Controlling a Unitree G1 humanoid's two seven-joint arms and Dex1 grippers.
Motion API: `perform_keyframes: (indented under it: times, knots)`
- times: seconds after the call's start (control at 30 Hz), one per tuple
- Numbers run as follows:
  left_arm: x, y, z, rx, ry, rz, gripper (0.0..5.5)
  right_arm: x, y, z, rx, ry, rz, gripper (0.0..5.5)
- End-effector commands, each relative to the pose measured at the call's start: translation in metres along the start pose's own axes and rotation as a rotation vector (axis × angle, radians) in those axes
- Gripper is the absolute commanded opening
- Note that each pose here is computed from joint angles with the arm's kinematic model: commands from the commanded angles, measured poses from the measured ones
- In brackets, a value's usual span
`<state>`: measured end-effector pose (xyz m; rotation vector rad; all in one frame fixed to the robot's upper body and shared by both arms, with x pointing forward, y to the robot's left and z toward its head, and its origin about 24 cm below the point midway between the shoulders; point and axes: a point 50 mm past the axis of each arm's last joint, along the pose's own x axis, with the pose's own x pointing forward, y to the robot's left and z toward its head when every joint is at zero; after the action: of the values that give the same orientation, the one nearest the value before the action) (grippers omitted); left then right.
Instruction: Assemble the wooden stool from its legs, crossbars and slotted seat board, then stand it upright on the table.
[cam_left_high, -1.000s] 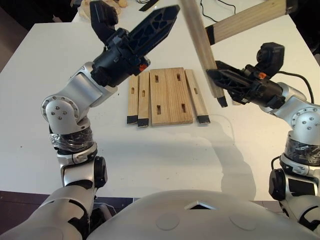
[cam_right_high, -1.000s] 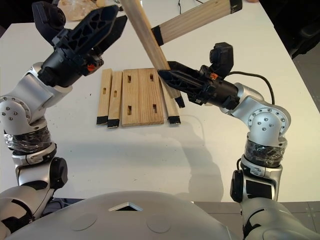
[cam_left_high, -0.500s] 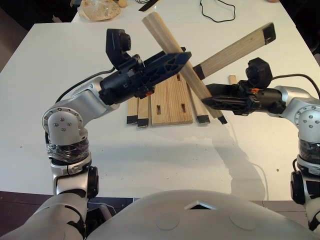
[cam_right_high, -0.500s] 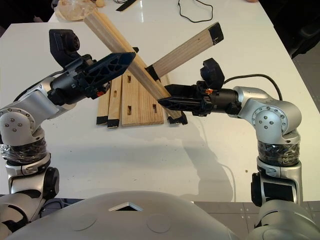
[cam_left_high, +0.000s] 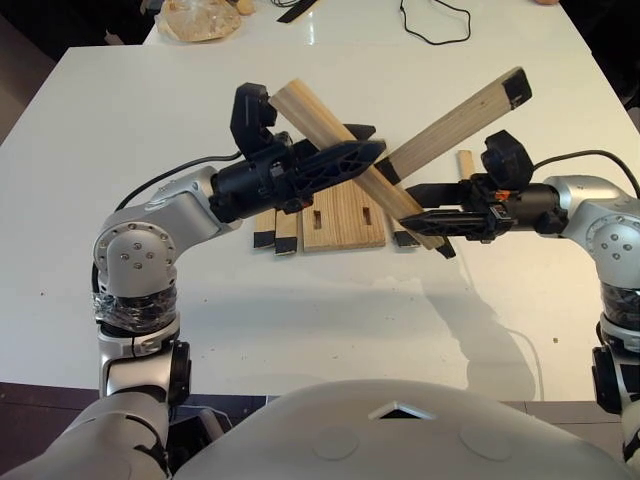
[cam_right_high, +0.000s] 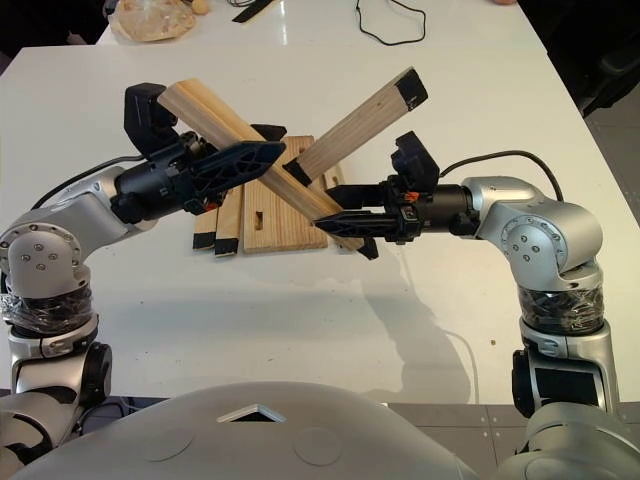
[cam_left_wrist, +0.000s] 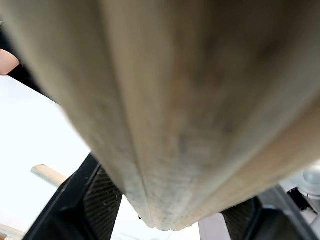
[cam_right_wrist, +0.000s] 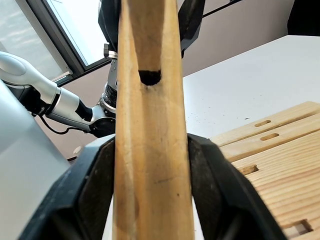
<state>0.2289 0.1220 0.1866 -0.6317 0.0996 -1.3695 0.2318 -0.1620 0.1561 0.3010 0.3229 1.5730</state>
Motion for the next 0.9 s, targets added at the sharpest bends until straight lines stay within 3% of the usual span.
perform_keyframes:
  times: [0.03, 0.13, 0.27, 0.3, 0.67, 0.8, 0.9]
  knots:
    - [-0.001, 0.001, -0.005, 0.016, 0.025, 0.017, 2.56, 0.0, 0.001, 0.005, -0.027, 0.004, 0.003, 2.05]
    - [-0.002, 0.003, -0.004, 0.029, 0.015, 0.028, 2.18, 0.0, -0.001, 0.005, -0.023, 0.002, -0.009, 2.05]
    - [-0.004, 0.002, 0.002, 0.061, -0.051, 0.043, 2.12, -0.003, -0.012, 0.007, -0.035, 0.003, -0.071, 2.05]
    - [-0.005, 0.003, 0.003, 0.067, -0.071, 0.057, 2.12, -0.004, -0.014, 0.008, -0.039, 0.0, -0.078, 2.43]
    - [-0.011, 0.01, 0.016, 0.088, -0.16, 0.132, 2.11, -0.005, -0.017, 0.01, -0.042, -0.024, -0.1, 3.98]
    - [-0.015, 0.013, 0.021, 0.116, -0.174, 0.167, 2.11, -0.007, -0.026, 0.011, -0.04, -0.073, -0.191, 4.03]
    - [-0.021, 0.018, 0.028, 0.151, -0.201, 0.202, 2.11, -0.015, -0.056, 0.006, -0.05, -0.135, -0.482, 4.03]
